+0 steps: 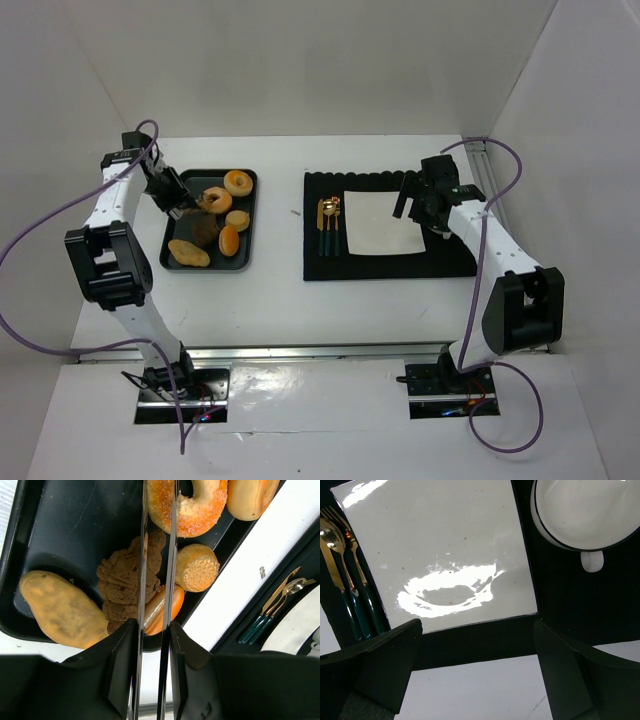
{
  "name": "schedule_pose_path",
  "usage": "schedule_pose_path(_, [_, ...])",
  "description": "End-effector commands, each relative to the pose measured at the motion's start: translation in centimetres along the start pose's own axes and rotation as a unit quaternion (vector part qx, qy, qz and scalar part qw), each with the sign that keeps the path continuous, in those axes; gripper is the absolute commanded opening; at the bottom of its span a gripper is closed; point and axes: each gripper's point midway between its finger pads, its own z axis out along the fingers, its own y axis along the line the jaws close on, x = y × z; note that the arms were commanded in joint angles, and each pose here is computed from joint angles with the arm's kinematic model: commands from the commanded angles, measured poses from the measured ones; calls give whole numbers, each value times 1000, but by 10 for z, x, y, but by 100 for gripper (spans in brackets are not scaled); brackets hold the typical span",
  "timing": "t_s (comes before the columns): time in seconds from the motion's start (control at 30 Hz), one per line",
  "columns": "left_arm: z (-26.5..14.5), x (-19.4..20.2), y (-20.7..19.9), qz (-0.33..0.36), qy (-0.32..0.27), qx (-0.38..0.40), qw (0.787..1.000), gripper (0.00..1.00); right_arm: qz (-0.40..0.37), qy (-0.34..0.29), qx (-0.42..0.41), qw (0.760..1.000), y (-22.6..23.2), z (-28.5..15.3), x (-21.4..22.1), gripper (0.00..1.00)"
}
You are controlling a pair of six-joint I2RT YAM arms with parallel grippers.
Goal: Place the bread
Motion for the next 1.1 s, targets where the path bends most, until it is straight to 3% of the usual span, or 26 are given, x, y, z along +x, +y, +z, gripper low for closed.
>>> schedule_pose_path(0.0, [-24, -16, -6, -5, -43, 11, 999, 25, 2, -37, -20, 999, 14, -8, -25, 99])
schedule_pose_path(0.17, [-66, -33, -15, 5, -100, 2, 995, 23, 2, -37, -20, 999, 14, -8, -25, 99])
schedule_pose_path(0.43, [-96, -20, -18, 30, -117, 5, 993, 20, 1, -33, -18, 999, 12, -6, -21, 99])
schedule_pose_path(0.53, [-105, -1, -55, 86, -129, 34, 987, 20, 7, -43, -18, 999, 13, -9, -26, 99])
schedule_pose_path(0.77, [-83, 107, -194, 239, -43, 152, 958, 20, 30, -101, -13, 994, 9, -47, -60, 99])
schedule_pose_path(1.07, [-40, 214, -315, 330, 39, 243, 911, 20, 53, -198, 5, 979, -16, -117, -84, 99])
